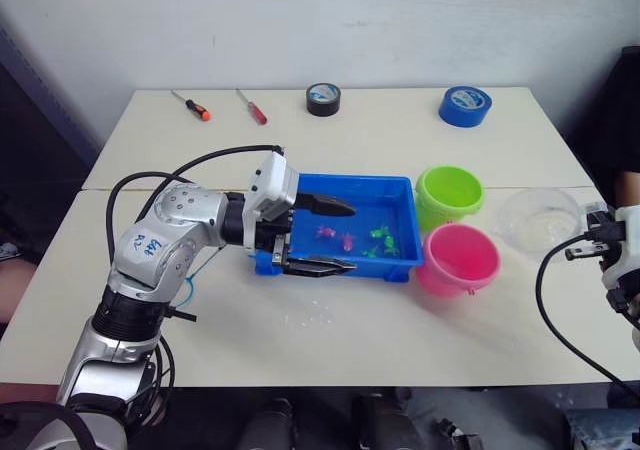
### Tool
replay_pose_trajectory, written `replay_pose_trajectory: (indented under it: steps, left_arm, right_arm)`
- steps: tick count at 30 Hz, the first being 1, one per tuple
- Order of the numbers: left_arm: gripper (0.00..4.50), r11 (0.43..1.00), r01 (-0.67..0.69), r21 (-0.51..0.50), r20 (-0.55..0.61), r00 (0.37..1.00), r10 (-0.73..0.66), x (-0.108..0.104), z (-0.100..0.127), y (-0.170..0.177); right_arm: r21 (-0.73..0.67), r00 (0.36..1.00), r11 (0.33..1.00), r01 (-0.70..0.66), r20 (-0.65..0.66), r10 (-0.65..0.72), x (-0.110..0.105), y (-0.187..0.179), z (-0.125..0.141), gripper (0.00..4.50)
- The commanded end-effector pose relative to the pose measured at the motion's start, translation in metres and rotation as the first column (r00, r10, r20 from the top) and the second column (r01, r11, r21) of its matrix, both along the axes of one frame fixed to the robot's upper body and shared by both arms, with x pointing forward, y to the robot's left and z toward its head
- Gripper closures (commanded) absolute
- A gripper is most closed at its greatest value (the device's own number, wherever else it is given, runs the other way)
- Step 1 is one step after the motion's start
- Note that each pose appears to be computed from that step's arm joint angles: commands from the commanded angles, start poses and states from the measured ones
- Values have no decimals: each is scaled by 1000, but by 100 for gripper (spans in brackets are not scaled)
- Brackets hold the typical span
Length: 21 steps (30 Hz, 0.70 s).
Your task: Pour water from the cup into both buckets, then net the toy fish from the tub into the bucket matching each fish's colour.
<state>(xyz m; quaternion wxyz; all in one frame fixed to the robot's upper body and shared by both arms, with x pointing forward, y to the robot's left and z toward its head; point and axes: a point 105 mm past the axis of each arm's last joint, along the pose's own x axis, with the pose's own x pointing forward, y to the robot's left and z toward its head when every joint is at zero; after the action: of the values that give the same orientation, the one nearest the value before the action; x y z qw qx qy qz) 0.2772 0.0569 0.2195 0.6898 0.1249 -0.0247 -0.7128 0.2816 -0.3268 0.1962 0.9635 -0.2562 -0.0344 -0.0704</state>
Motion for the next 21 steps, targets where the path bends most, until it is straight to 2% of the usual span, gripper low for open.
replay_pose_trajectory:
  steps: [1, 6, 15, 21]
  left_arm:
    - [0, 1000, 2, 0, 1, 1000, -2, -1, 0, 0]
    - [0, 1000, 1, 1, -5, 1000, -1, 0, -2, 0]
    - [0, 1000, 5, -4, -4, 1000, -5, -2, 0, -1]
    - [0, 1000, 6, -3, -2, 1000, -6, -1, -1, -2]
  right_arm:
    - [-147, 997, 989, -12, 69, 23, -2, 11, 23, 441]
    - [-247, 998, 969, -14, 58, 29, 0, 14, 24, 441]
    - [-494, 993, 869, -32, 81, 82, 2, 31, 34, 441]
    - [-544, 989, 838, -50, 90, 117, 3, 41, 36, 441]
